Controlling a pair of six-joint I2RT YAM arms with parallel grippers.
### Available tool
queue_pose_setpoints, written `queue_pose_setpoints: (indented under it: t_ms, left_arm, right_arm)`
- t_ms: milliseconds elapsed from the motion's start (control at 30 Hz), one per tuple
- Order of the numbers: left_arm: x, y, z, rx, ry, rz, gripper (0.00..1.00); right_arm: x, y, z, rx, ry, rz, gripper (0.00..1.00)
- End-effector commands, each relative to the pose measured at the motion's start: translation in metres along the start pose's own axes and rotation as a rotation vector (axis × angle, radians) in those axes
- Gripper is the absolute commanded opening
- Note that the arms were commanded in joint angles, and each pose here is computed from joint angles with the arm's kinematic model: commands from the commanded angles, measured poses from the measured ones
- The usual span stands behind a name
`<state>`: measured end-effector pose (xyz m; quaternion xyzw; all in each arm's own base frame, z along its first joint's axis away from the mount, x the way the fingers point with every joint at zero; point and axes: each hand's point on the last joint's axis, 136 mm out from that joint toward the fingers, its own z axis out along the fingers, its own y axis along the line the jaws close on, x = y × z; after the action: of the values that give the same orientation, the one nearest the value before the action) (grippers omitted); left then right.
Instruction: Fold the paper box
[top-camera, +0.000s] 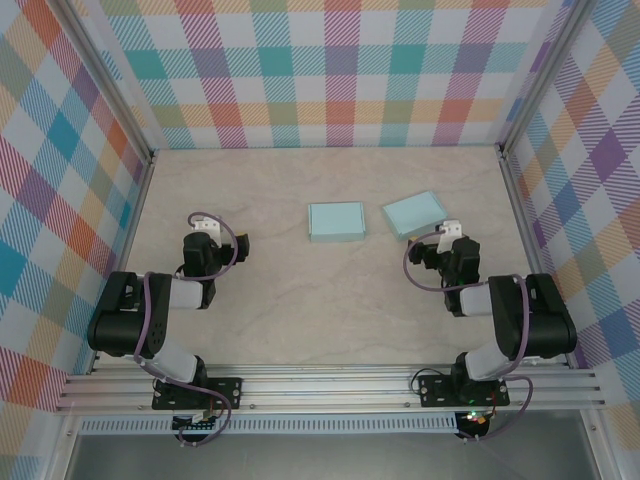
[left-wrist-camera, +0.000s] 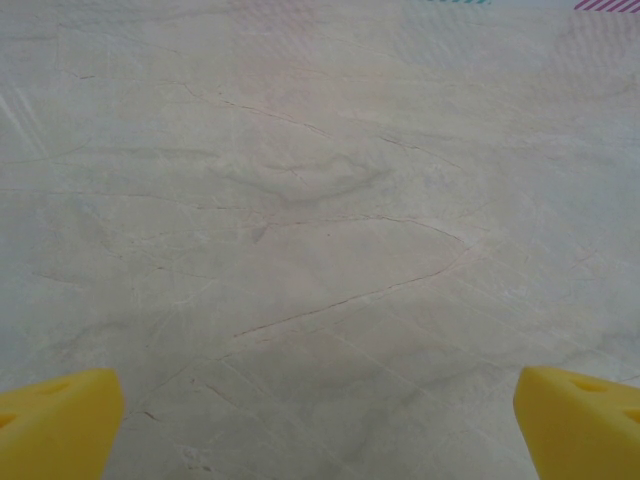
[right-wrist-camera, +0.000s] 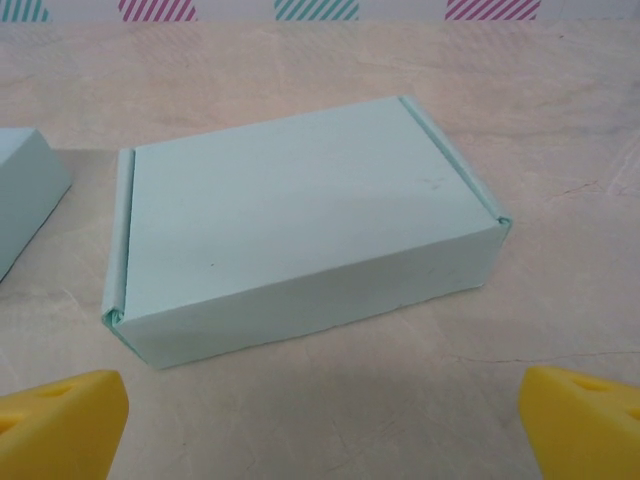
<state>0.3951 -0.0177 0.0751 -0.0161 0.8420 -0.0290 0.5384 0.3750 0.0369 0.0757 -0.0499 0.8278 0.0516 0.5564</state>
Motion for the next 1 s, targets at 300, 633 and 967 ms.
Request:
queue_pose_setpoints:
  t_ms: [300, 633, 967]
  left_arm:
    - [-0.004, 0.0, 0.002, 0.008, -0.005, -0.015, 1.0]
    - [-0.004, 0.0, 0.002, 0.008, -0.005, -0.015, 1.0]
    - [-0.005, 0.0, 0.002, 0.008, -0.007, -0.015, 1.0]
  right_arm:
    - [-0.024, -0.002, 0.009, -0.127, -0.023, 0.058, 1.0]
    - [-0.023, -0.016, 0.012, -0.036, -0.01, 0.083, 1.0]
    - [-0.023, -0.015, 0.012, -0.03, -0.009, 0.079, 1.0]
